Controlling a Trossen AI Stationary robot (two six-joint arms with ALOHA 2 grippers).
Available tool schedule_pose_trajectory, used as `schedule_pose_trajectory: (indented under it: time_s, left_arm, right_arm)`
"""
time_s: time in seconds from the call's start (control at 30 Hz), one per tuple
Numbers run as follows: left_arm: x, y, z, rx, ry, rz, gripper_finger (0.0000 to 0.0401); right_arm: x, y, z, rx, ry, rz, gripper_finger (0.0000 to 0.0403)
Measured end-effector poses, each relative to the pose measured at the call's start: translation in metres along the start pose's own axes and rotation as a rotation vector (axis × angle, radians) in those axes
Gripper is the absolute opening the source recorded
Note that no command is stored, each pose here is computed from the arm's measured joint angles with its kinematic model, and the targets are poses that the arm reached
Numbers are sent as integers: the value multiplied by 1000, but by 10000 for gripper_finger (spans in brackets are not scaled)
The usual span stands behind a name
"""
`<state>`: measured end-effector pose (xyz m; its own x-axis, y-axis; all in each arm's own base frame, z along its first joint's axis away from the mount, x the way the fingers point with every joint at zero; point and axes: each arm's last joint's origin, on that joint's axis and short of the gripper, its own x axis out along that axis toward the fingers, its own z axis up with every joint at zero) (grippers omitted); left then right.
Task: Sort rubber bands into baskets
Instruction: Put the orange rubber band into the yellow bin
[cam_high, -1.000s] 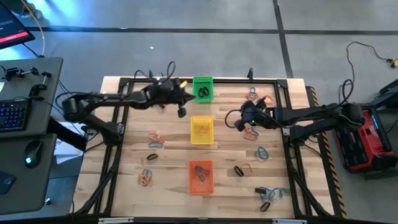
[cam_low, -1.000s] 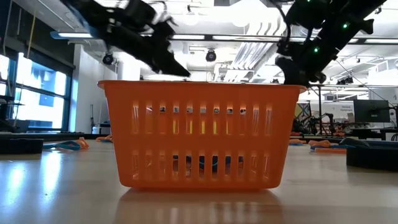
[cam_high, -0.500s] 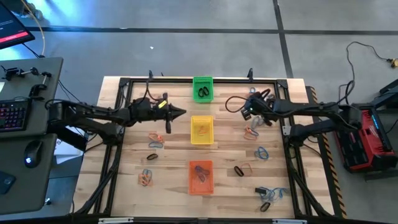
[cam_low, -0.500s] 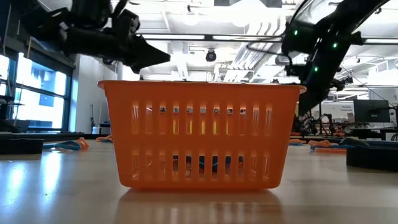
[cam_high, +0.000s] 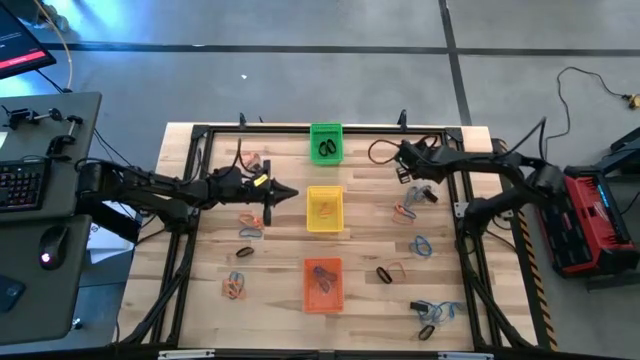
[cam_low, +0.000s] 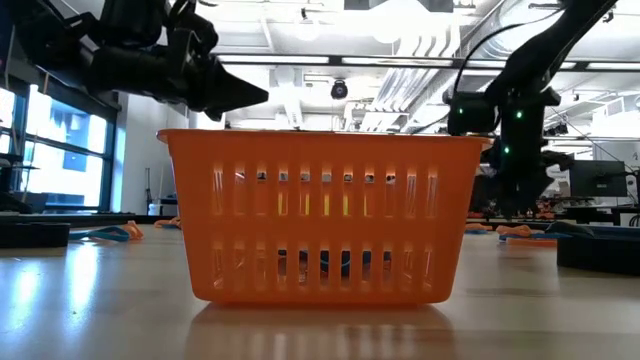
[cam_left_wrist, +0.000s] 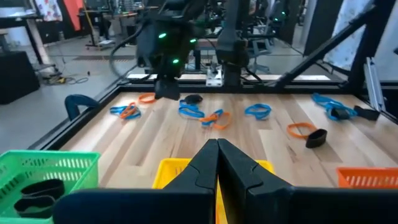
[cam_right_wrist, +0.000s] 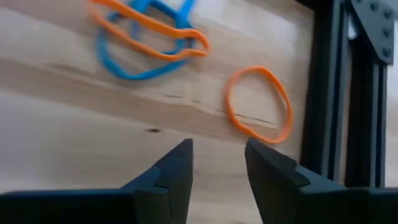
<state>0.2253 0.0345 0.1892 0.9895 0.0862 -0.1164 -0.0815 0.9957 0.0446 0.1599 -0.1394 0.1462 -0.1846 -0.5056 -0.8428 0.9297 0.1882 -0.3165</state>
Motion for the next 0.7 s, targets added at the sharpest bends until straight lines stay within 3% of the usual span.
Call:
schedule_pose_trajectory:
  time_s: [0.37, 0.7]
  left_arm:
    - [0, -3, -1, 11, 12, 2, 0]
    - [0, -3, -1, 8, 15, 2, 0]
  right_arm:
    - [35, -18, 19, 61, 62, 17, 115]
    - [35, -18, 20, 78, 55, 13, 74]
